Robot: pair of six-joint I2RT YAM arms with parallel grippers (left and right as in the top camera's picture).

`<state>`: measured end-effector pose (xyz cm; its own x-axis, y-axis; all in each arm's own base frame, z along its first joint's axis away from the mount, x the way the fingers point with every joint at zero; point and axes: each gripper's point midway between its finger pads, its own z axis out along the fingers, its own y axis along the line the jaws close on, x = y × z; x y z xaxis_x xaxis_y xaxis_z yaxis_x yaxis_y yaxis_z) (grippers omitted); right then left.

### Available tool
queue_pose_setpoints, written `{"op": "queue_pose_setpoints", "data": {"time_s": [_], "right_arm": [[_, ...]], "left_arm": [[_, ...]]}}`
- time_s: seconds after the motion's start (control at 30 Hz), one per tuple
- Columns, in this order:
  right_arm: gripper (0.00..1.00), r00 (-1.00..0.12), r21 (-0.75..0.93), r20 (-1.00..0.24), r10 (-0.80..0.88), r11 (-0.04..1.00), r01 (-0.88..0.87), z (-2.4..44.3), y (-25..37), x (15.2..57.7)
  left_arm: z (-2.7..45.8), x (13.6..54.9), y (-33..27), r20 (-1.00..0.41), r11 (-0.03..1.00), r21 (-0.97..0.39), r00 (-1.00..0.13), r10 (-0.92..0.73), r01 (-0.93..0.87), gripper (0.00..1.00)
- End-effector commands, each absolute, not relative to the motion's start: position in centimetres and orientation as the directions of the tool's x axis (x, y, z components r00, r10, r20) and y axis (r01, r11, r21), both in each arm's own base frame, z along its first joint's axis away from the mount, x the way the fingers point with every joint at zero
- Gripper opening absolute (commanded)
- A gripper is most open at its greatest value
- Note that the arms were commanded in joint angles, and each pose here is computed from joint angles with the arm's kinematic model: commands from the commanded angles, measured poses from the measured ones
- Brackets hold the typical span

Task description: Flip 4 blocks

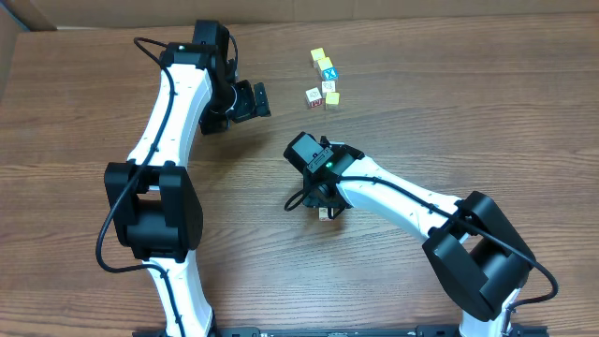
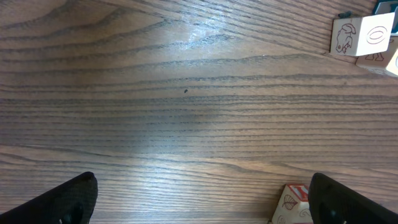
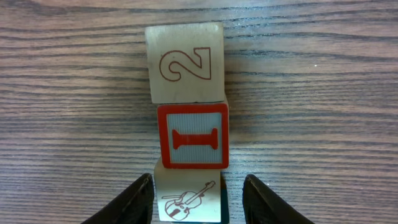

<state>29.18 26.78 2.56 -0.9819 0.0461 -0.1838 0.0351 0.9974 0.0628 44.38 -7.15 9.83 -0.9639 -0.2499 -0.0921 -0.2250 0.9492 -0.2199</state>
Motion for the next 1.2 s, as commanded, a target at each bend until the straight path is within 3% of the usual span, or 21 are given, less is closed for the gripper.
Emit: {"op": "queue_pose_setpoints", "data": {"time_s": [0.0, 0.53, 0.8, 1.17], "right_arm": [[0.47, -0.982, 0.038, -0.186, 0.038, 0.999, 0.031, 2.0, 26.3, 28.9], [0.48, -0.979, 0.051, -0.198, 0.04, 0.998, 0.03, 2.2, 26.6, 29.2], [0.52, -0.97, 0.092, -0.239, 0.036, 0.996, 0.014, 5.6, 27.4, 30.1], [0.53, -0.981, 0.041, -0.192, 0.025, 0.999, 0.017, 3.2, 26.3, 28.9]], "left_arm": [[9.9, 44.6, -7.3, -0.1, 0.952, -0.209, -0.964, -0.248, -0.223, 1.0], [9.9, 44.6, -7.3, -0.1, 0.952, -0.21, -0.964, -0.248, -0.223, 1.0], [9.9, 44.6, -7.3, -0.1, 0.952, -0.21, -0.964, -0.248, -0.223, 1.0], [9.9, 44.6, -7.3, -0.1, 0.952, -0.209, -0.964, -0.248, -0.223, 1.0]]}}
